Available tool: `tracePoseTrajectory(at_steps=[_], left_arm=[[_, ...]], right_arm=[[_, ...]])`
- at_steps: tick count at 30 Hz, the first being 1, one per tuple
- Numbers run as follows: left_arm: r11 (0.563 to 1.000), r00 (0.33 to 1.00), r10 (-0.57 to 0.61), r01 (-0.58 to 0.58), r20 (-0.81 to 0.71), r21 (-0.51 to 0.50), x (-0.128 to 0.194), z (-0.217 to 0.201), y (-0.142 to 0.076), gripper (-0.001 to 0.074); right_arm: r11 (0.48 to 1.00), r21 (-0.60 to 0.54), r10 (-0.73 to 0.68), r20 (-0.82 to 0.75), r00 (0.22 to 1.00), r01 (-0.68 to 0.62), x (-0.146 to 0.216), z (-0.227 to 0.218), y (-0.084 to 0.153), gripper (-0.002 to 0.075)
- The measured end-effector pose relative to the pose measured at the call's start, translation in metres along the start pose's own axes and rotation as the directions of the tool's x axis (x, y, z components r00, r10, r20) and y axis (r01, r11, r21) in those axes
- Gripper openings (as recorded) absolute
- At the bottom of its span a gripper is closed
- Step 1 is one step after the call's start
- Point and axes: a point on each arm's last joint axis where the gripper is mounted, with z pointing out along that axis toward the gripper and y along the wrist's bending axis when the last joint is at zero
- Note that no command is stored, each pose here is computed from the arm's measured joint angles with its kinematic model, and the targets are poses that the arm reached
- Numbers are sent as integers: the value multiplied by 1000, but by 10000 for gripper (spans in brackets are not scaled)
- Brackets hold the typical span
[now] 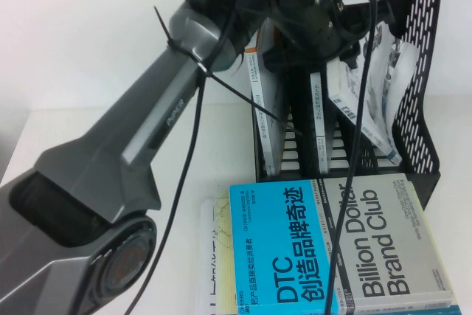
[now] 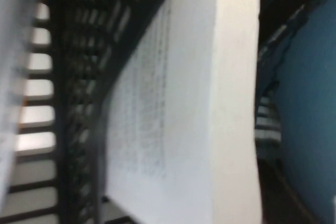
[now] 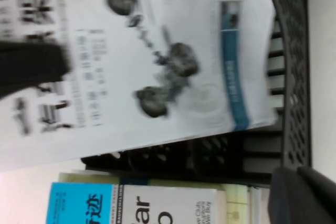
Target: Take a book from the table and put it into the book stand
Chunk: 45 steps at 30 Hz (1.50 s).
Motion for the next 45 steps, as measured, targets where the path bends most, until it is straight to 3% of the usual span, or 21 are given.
tracePoseTrajectory(at_steps=[8,16,21,27,29,32,37,40,45], left_arm=[[996,999,-4,7,-35,88,3,17,-3,130],[947,999,43,-35,-18,320,2,20,-21,428],[913,995,85,-95,44,397,-1,16,-29,465],[904,986,156,-170,67,392,-8,11,-23,468],[897,973,217,-232,84,375,-15,1,-18,449],[884,931,340,-365,133,293,-29,-30,-8,348],[864,854,475,-498,212,70,-47,-107,5,76],[865,831,477,-502,285,17,-56,-153,11,22],[871,779,480,-479,404,-110,-65,-224,25,3]], right_arm=[[999,-42,-24,-19,1000,23,2,0,4,6],[985,-141,-115,-77,990,103,8,-1,12,6],[975,-147,-177,-51,983,168,9,-10,21,6],[950,-132,-283,32,959,285,13,-37,46,6],[940,-122,-314,61,947,319,16,-48,56,6],[924,-103,-359,109,927,369,22,-64,72,6],[894,-71,-425,175,888,442,33,-88,94,6],[878,-51,-456,208,865,475,39,-99,104,6],[872,-20,-471,234,850,489,46,-109,115,6]])
